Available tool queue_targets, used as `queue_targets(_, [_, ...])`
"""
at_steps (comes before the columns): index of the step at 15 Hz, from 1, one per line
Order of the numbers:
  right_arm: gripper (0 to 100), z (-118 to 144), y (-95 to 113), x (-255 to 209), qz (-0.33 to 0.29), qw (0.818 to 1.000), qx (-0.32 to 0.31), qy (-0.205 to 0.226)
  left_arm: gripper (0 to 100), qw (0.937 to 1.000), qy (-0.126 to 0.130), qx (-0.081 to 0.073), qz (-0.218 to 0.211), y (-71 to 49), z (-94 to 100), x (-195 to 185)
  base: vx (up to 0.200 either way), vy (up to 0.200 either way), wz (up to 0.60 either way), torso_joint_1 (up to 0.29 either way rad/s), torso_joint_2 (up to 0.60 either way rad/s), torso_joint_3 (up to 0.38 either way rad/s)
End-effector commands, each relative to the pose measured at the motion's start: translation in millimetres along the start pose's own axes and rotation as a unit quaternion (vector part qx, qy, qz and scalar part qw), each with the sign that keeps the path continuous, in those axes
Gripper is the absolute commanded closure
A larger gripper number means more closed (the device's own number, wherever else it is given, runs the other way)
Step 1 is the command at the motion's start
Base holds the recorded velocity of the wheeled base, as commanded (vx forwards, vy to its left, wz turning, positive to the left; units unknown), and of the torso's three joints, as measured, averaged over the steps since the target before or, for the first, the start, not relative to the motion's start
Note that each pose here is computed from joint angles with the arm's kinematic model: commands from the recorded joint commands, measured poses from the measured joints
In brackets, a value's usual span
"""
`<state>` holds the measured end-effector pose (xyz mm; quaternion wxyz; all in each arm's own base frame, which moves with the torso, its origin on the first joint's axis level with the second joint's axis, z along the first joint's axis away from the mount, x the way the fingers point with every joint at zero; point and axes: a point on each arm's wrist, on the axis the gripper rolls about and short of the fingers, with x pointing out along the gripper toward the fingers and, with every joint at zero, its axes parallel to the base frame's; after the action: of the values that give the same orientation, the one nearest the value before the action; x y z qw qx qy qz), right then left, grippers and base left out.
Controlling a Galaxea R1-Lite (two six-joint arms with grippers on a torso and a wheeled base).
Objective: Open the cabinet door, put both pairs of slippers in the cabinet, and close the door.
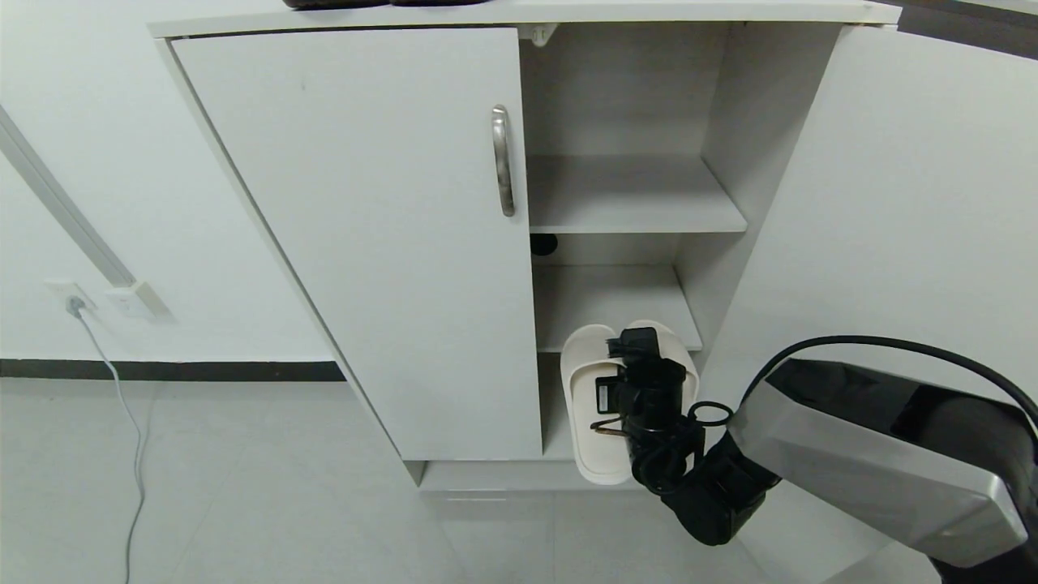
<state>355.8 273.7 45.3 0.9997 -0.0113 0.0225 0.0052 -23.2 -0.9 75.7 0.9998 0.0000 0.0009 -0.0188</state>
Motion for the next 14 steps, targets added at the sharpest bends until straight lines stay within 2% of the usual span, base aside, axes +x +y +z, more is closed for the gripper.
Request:
queue_targets(1, [100, 1, 1, 0, 0.002, 1.0, 0.001, -0.003, 100, 1.0, 0.001, 0.0, 0.0, 0.0, 0.0, 0, 0.2, 0.0, 0.0, 0.012, 0.0, -0.002])
queue_targets(4, [100, 1, 1, 0, 0.003, 1.0, 0.0, -0.001, 100, 1.0, 0.001, 0.0, 0.0, 0.0, 0.0, 0, 0.2, 0.0, 0.0, 0.004, 0.0, 0.001])
queue_targets(9, [100, -9, -2, 28, -0.011, 1.0, -0.005, 0.004, 100, 1.0, 0.001, -0.001, 0.0, 0.0, 0.0, 0, 0.0, 0.0, 0.0, 0.0, 0.0, 0.0])
queue_targets(14, [100, 0, -4, 60, -0.011, 1.0, -0.002, 0.007, 100, 1.0, 0.001, -0.001, 0.0, 0.0, 0.0, 0, 0.0, 0.0, 0.0, 0.0, 0.0, 0.0])
